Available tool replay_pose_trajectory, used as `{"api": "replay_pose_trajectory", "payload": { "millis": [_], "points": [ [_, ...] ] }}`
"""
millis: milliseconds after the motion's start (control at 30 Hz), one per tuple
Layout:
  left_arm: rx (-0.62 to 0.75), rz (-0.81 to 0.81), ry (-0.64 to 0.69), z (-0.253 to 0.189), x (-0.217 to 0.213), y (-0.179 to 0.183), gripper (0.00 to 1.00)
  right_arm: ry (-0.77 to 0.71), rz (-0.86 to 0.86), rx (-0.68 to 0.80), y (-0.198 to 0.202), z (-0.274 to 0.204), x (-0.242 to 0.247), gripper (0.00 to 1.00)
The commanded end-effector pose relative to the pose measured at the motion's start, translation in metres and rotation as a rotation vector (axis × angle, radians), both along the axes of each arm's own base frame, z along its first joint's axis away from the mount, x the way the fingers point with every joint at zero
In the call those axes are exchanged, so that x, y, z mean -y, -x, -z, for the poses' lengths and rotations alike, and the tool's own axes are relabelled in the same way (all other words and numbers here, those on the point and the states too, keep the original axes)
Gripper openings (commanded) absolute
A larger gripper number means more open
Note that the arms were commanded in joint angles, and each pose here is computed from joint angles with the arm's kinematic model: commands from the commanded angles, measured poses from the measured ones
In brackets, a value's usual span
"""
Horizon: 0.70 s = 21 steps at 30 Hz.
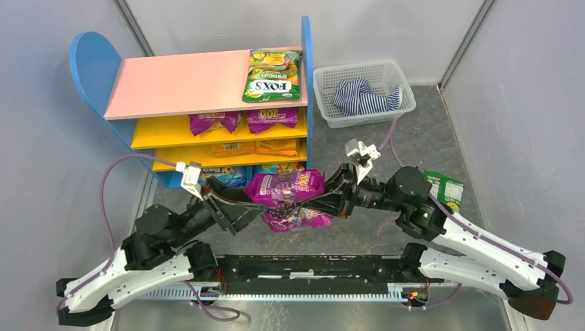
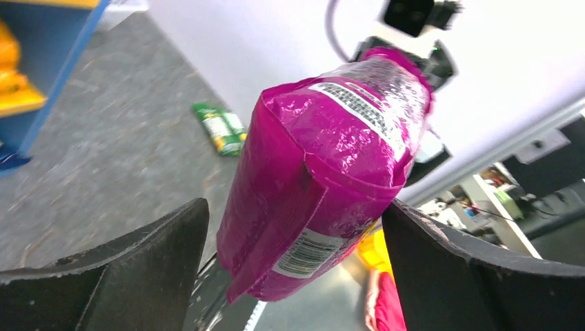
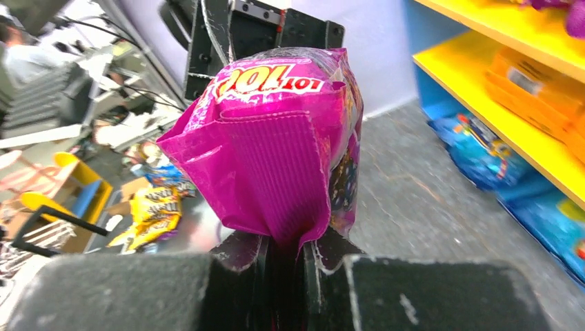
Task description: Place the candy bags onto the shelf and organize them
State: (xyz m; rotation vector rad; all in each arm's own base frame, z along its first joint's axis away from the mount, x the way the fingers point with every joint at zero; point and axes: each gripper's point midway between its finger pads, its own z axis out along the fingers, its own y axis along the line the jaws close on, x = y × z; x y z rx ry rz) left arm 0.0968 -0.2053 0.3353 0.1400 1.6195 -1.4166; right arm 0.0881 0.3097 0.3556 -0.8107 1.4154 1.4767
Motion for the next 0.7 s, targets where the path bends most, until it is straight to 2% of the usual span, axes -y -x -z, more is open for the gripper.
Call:
{"api": "replay_pose_trajectory", "payload": {
  "millis": [0,167,300,433,667],
  "points": [
    [0.165,0.075,0.083,-0.041,-0.005,0.018,1.0,-0.27,-0.2,0.075,0.04,-0.094,0.01,0.05],
    [0.193,0.283,0.12,-0.051,0.02,0.047,1.0,-0.306,-0.21,0.006,0.032,-0.097,-0.002,0.05],
    [0.16,0.352,0.1,-0.045,0.033,0.053,1.0,-0.322,-0.172,-0.014,0.021,-0.099,-0.008,0.05],
    [0.13,0.336,0.096,-0.036,0.034,0.049,1.0,-0.346,-0.09,-0.029,0.007,-0.101,-0.006,0.04],
    [0.095,0.261,0.163,-0.042,0.029,0.037,1.0,-0.413,-0.01,-0.062,-0.007,-0.101,0.001,0.04]
  ]
}}
